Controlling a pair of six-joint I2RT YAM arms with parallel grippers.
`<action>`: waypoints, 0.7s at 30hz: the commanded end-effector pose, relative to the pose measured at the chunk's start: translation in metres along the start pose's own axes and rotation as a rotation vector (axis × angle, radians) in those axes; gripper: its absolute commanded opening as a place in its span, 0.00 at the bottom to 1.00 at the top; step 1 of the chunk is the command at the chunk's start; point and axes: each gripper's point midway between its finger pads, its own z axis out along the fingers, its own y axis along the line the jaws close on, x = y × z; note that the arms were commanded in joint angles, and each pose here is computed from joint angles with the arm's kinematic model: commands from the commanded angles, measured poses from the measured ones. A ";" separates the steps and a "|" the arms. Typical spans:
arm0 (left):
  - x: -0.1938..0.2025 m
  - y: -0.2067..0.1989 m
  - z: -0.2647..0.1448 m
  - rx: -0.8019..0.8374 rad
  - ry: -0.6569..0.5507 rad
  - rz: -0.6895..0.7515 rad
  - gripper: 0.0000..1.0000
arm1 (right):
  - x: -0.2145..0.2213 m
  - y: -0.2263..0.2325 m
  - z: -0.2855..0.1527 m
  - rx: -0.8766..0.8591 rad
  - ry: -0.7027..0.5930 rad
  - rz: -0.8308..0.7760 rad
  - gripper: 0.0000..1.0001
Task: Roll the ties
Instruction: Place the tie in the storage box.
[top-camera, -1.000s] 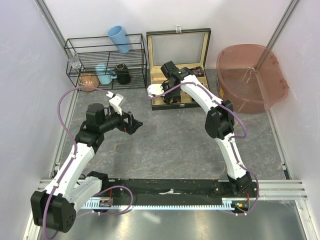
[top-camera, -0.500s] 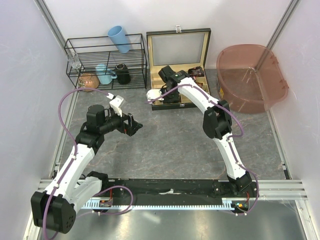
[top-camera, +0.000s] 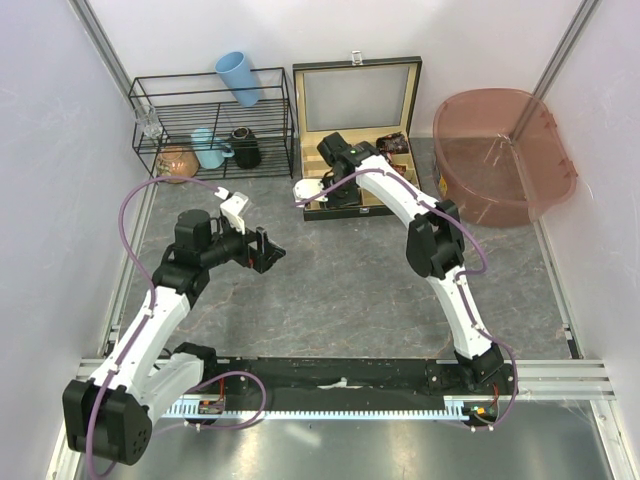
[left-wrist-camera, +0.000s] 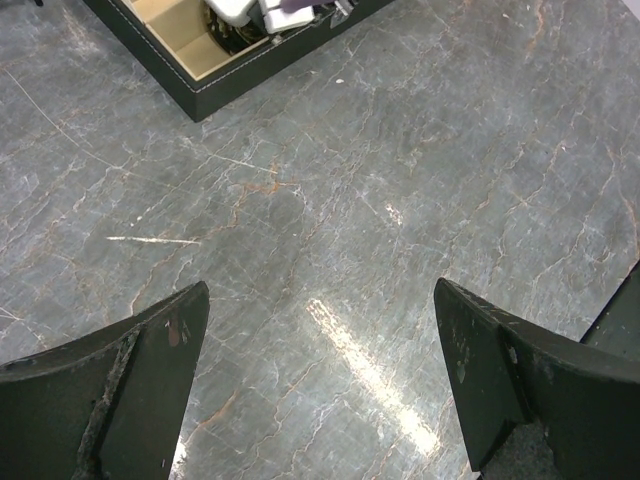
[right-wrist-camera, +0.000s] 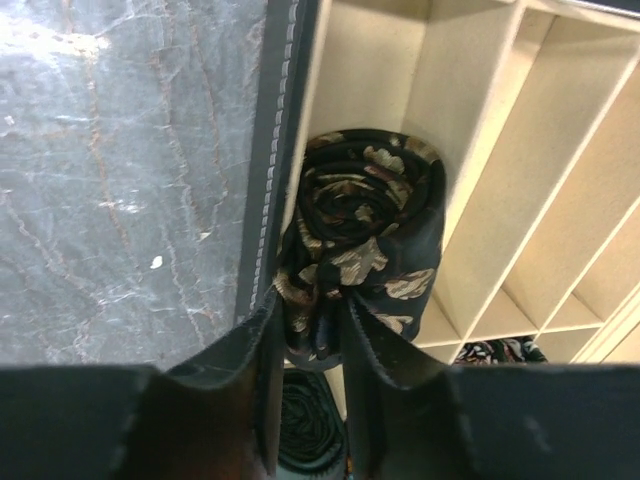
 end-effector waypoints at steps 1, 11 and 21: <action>-0.013 0.001 0.001 0.005 -0.020 0.027 0.99 | -0.007 0.006 -0.009 -0.003 -0.053 0.023 0.39; -0.031 0.011 0.011 -0.011 -0.017 0.064 0.99 | -0.027 -0.015 -0.073 0.133 -0.144 0.072 0.72; -0.059 0.034 0.019 -0.089 0.034 0.122 0.99 | -0.037 -0.061 -0.169 0.405 -0.351 0.308 0.98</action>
